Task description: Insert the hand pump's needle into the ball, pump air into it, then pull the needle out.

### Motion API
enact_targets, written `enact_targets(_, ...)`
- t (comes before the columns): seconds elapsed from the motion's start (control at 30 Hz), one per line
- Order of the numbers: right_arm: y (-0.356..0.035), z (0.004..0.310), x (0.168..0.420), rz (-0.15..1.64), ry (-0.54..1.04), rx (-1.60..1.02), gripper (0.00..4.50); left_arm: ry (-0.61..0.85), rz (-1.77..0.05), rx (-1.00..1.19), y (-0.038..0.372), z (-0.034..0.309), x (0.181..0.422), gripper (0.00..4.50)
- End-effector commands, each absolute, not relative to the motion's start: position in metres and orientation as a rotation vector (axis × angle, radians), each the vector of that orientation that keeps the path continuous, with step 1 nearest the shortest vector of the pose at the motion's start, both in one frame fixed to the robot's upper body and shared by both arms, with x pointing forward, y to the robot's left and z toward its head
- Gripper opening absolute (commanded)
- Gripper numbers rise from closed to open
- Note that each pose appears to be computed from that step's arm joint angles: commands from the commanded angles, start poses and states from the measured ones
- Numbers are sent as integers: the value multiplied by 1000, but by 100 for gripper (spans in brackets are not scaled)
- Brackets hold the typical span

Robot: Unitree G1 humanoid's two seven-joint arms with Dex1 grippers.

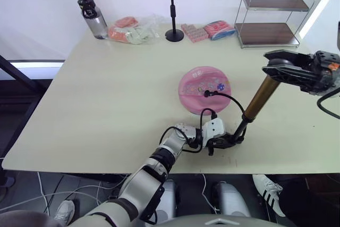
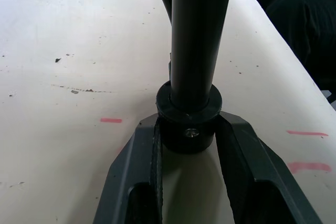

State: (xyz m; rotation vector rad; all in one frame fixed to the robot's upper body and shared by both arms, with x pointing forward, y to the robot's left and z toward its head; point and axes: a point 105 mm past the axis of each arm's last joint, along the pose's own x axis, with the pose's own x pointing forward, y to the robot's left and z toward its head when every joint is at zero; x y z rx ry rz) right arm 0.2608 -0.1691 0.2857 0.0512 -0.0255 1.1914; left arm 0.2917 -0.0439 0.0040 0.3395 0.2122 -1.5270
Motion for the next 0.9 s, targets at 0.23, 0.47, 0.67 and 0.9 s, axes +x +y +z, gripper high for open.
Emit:
enact_targets(0.23, -167, 217, 259, 1127, -13, -19, 216, 429, -1489, 365, -20, -41, 280, 100)
enact_targets(0.47, -161, 143, 260, 1102, 86, -37, 216, 434, -1490, 355, -21, -42, 278, 100)
enact_targets(0.67, -163, 97, 261, 1064, 111, -85, 216, 437, -1476, 333, -18, -44, 277, 100)
enact_targets(0.9, -166, 136, 265, 1082, -6, -127, 216, 445, -1482, 343, -18, -45, 276, 100)
